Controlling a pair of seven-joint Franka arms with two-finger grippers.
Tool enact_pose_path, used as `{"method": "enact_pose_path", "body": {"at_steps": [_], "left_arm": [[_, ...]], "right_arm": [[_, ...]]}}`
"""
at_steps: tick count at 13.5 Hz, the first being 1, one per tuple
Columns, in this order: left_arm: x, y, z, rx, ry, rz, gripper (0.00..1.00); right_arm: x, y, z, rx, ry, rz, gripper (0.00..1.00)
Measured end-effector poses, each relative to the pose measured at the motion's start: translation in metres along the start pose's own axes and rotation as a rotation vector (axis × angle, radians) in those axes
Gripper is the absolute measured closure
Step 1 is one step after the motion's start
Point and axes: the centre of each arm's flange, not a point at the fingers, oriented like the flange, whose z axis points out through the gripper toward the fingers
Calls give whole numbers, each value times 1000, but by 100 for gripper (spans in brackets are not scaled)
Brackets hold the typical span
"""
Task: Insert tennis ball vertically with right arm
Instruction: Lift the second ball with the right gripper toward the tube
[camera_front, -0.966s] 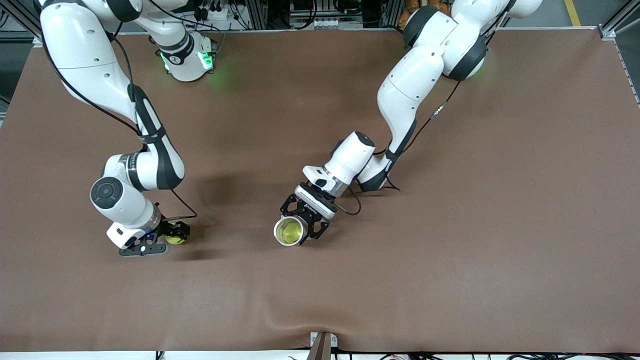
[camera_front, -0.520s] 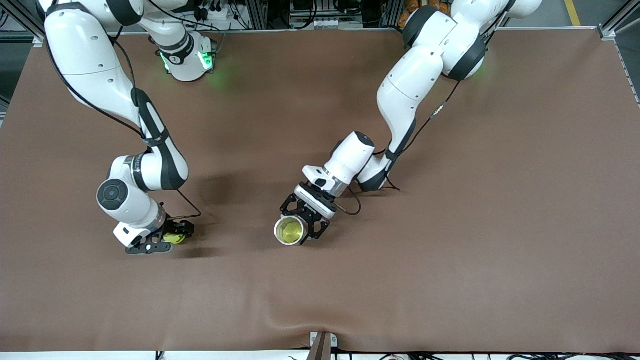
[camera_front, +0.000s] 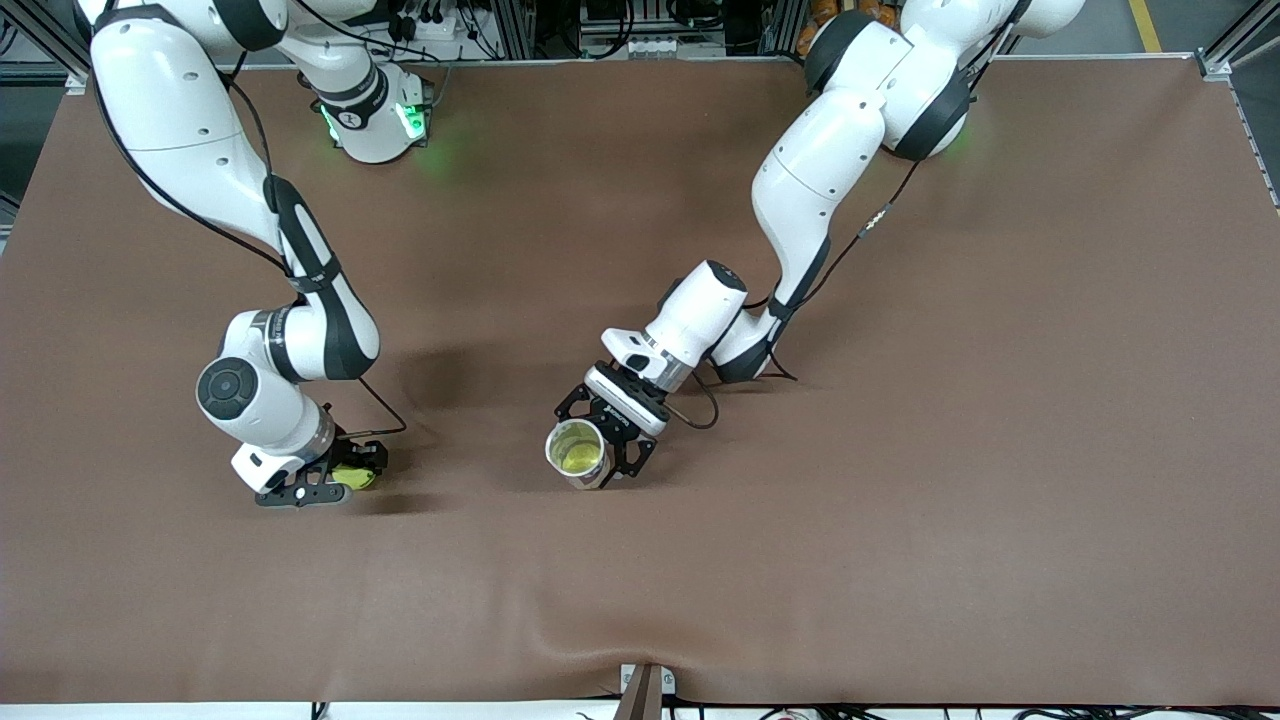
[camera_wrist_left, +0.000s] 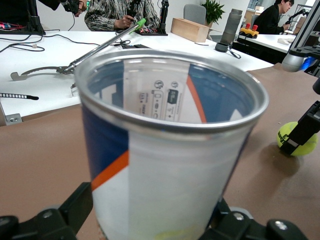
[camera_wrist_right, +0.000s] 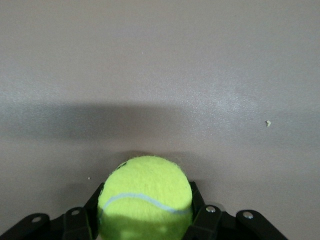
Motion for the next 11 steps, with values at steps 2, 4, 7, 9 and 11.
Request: {"method": "enact_pose_path", "body": {"at_steps": [2,4,7,9,11], "left_arm": [[0,0,0,0,1,0,0],[0,0,0,0,1,1,0],[1,0,0,1,2,2,0],[1,-3,0,5,3,7,0],[1,-5,0,12,4,23,0]], "right_arm": [[5,0,-13,1,17,1,33],[12,-1,-42,5,14,1,33],[23,-19,-113,31,1,50,33],[26,-55,-164,47,-13,108,33],[26,-103,-205,57,-31,190,33]]}}
